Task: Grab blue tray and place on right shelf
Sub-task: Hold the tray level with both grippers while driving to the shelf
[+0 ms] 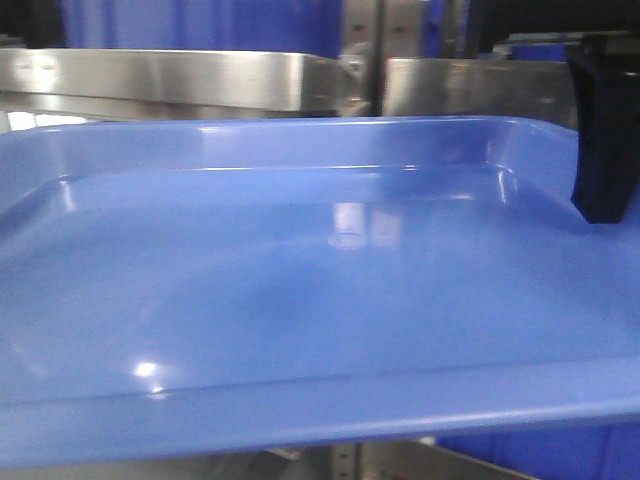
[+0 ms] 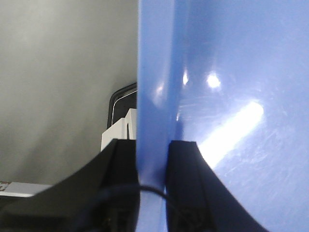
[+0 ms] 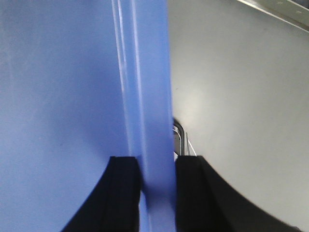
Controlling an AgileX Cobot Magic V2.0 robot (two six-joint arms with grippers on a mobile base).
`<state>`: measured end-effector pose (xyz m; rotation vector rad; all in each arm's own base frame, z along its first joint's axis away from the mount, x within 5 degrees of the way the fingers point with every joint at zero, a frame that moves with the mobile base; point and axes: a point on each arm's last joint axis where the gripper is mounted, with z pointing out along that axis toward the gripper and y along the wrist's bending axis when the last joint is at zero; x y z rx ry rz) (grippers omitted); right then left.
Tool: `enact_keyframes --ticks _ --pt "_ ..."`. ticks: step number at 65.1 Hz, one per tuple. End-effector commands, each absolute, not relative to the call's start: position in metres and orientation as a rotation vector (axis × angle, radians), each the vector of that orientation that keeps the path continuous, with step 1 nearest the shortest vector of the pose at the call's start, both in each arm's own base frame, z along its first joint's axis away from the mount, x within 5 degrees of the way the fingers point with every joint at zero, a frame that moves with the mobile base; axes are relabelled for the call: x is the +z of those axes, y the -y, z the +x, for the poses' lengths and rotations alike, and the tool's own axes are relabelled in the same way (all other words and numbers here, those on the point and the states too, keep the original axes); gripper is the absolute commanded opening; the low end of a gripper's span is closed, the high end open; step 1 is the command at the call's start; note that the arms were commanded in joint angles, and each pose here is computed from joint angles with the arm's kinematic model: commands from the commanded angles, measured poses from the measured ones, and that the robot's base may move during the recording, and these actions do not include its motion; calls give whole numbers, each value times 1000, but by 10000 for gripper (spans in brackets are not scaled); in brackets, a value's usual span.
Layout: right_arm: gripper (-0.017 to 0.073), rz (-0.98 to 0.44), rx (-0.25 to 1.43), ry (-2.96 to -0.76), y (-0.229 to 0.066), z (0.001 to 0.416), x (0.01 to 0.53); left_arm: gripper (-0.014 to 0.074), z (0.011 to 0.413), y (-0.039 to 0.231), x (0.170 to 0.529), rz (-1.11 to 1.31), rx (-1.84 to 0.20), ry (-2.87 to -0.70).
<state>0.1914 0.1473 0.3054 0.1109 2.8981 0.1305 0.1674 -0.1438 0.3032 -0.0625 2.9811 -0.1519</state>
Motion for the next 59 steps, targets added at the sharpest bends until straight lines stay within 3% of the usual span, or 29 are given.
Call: enact_keyframes --ticks 1,59 --pt "253 128 266 -2831 -151 189 323 -19 161 142 315 -90 -166 -2998" --pt "253 128 266 -2831 -151 189 323 -19 161 142 315 -90 -166 -2998"
